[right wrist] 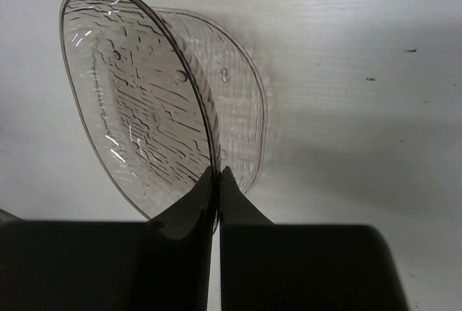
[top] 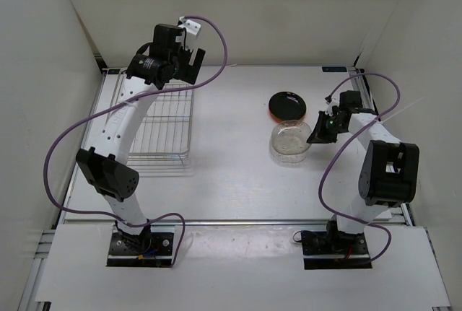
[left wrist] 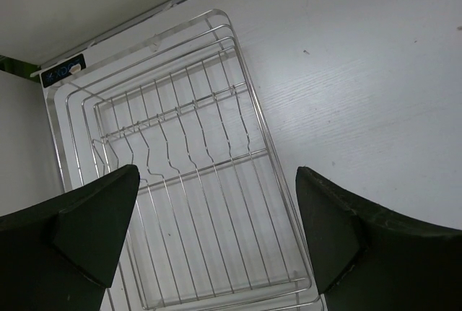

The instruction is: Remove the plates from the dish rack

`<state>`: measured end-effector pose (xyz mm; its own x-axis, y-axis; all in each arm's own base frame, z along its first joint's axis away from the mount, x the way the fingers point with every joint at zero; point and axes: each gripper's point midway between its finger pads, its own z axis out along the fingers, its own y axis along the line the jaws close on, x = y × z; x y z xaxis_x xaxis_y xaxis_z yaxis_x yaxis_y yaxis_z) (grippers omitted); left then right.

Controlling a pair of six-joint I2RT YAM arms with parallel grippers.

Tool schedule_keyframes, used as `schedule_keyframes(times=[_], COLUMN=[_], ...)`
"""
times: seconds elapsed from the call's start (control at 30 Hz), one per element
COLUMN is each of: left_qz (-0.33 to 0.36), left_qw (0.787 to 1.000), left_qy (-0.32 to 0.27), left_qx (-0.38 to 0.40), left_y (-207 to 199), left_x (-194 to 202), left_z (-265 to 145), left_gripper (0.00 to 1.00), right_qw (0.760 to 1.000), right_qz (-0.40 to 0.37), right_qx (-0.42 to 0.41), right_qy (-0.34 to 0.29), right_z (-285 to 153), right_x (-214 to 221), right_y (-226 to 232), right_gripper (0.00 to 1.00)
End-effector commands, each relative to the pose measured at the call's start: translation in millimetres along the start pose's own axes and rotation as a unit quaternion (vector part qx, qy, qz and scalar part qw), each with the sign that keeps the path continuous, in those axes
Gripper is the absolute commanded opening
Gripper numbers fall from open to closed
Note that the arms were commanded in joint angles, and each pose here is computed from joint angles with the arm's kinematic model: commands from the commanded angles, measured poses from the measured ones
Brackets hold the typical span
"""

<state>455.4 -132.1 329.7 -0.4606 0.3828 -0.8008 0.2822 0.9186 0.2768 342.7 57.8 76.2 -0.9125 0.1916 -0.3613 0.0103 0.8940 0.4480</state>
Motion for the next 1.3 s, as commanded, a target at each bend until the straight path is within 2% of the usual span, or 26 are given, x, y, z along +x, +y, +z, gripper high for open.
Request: schedule_keyframes(times=[0.0,0.33,0.6,0.7,0.93,1.13,1.17,1.27], left_qz=[-0.011,-0.007,-0.006,-0.005,-0.006,-0.015,-0.015,-0.053], left_qw=[1.0,1.0,1.0,1.0,1.0,1.0,1.0,0.998], left_qy=[-0.012,-0.016,-0.011,-0.007,-0.013,-0.001,-0.002,0.013], left_qx=[0.011,0.011,0.012,0.012,0.021,0.02,0.025,0.015], left_y=[0,2,1,1,-1,4,2,19], left_x=[-3,-6,-1,1,-3,7,6,22], left_z=[-18,-24,-24,-24,-26,-21,-21,-17], left_gripper=[1.0,1.0,1.0,1.0,1.0,1.0,1.0,1.0], right_qw=[1.0,1.0,0.999,0.999,0.999,1.0,1.0,0.999], right_qz=[-0.005,0.021,0.036,0.039,0.027,-0.002,-0.005,-0.018], right_qx=[-0.018,-0.011,-0.013,-0.017,-0.023,-0.009,-0.003,0.025], right_qy=[-0.003,0.011,0.024,0.03,0.026,-0.001,-0.008,-0.036], right_z=[8,17,23,24,20,1,-5,-19], right_x=[1,11,16,16,13,-4,-7,-27], right_y=[3,-3,-4,-3,0,4,5,-5], right_gripper=[0.0,0.0,0.07,0.13,0.38,0.86,1.0,1.0])
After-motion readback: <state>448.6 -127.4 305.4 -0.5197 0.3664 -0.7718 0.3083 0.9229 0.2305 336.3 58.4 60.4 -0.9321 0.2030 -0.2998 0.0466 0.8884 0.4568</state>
